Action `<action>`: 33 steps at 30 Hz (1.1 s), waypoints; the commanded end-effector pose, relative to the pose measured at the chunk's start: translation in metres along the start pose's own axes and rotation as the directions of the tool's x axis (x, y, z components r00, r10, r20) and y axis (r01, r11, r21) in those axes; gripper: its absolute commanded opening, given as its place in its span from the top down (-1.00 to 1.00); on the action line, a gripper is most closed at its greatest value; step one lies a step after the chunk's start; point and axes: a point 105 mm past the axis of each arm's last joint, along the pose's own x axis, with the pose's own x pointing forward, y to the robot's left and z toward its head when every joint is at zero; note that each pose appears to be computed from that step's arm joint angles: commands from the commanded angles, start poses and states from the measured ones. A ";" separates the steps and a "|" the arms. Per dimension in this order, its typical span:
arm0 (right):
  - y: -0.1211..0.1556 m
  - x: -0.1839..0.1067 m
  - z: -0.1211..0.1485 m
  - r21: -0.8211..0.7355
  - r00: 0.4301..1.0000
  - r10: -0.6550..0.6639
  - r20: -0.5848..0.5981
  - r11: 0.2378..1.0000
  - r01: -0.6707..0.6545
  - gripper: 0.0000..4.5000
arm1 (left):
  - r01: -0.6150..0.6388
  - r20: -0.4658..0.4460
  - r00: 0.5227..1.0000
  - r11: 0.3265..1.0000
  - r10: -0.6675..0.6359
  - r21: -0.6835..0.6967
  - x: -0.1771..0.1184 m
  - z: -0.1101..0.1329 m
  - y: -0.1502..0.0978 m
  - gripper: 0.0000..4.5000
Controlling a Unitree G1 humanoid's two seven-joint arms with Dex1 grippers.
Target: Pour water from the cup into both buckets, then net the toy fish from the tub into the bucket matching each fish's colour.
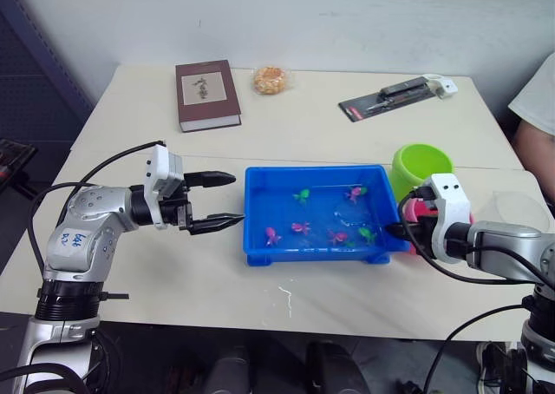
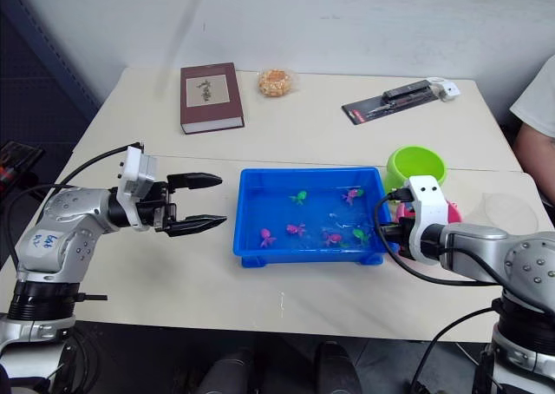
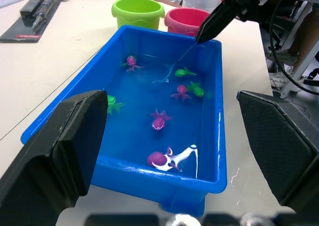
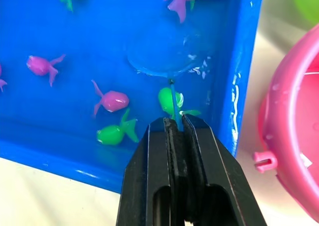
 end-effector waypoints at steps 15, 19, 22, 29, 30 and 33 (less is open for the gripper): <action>0.024 0.001 0.026 -0.114 0.993 0.086 0.080 0.990 -0.077 1.00 | 0.010 0.034 0.999 0.999 -0.011 0.038 0.002 0.013 -0.002 -0.97; 0.025 0.004 0.028 -0.113 0.993 0.075 0.087 0.991 -0.065 1.00 | 0.009 0.032 0.999 0.999 -0.010 0.039 0.002 0.013 -0.002 -0.97; 0.024 0.007 0.028 -0.109 0.994 0.065 0.088 0.993 -0.055 1.00 | 0.008 0.031 0.999 0.999 -0.009 0.039 0.001 0.013 -0.001 -0.97; 0.029 0.014 0.024 -0.092 0.995 0.069 0.079 0.994 -0.061 1.00 | 0.008 0.032 0.999 0.999 -0.009 0.041 0.002 0.014 0.000 -0.97; 0.029 0.015 0.024 -0.091 0.995 0.067 0.080 0.994 -0.060 1.00 | 0.008 0.032 0.999 0.999 -0.010 0.041 0.002 0.014 0.000 -0.97; 0.028 0.017 0.024 -0.084 0.995 0.051 0.085 0.996 -0.044 1.00 | 0.009 0.033 0.999 0.999 -0.010 0.041 0.002 0.014 0.000 -0.97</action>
